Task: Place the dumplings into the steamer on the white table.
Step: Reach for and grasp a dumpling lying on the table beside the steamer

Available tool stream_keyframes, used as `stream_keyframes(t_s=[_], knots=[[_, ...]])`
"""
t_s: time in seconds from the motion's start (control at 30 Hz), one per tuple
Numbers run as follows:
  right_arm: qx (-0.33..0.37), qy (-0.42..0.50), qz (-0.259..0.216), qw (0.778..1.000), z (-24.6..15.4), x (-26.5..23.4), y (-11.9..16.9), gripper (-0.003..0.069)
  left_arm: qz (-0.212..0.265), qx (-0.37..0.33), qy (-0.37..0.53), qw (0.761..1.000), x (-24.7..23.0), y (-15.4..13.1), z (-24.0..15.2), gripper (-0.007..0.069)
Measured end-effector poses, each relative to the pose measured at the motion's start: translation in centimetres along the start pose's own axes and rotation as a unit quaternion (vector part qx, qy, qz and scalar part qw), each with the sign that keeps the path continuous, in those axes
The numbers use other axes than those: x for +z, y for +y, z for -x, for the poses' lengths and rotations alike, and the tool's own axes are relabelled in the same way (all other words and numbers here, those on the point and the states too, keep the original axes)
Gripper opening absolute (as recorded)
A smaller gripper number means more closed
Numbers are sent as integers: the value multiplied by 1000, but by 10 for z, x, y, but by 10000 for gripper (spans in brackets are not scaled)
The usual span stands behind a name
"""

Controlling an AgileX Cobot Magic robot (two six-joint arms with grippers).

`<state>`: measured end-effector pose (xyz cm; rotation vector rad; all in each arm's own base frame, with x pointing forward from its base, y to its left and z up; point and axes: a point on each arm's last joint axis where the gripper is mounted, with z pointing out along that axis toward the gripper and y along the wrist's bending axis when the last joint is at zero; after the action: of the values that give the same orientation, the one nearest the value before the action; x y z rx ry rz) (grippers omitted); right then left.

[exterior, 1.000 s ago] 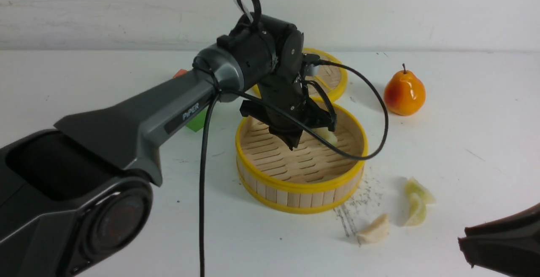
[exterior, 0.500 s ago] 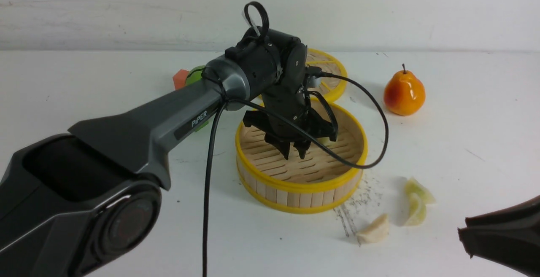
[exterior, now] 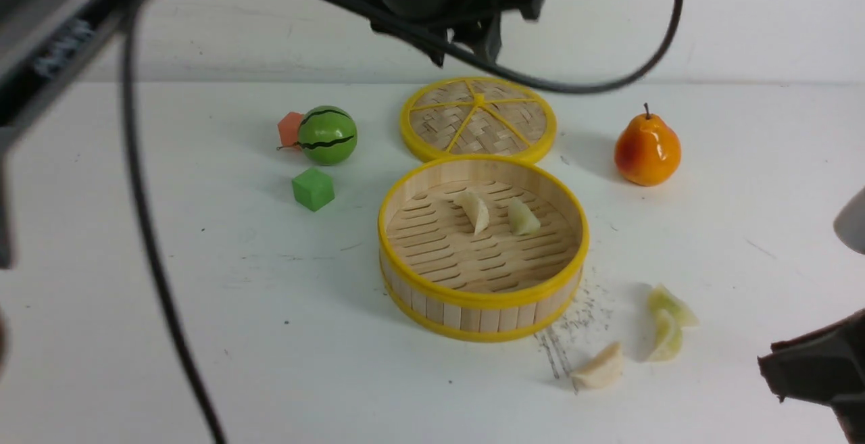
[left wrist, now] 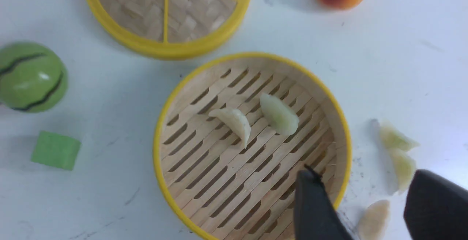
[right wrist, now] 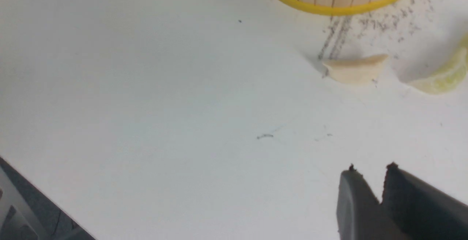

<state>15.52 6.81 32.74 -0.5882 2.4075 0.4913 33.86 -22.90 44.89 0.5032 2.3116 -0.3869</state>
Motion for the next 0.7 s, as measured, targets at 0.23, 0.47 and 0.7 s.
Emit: stream_keyframes(t_s=[0.23, 0.47, 0.7], knots=[[17, 54, 7, 998, 10, 23, -9, -7, 7, 13, 12, 1000, -67, 6, -36, 63], [-27, 106, 13, 994, 26, 54, 8, -2, 34, 22, 84, 996, -94, 22, -113, -14], [40, 155, -54, 986, 45, 104, -3, 18, 37, 14, 95, 995, -129, 34, -186, -14]])
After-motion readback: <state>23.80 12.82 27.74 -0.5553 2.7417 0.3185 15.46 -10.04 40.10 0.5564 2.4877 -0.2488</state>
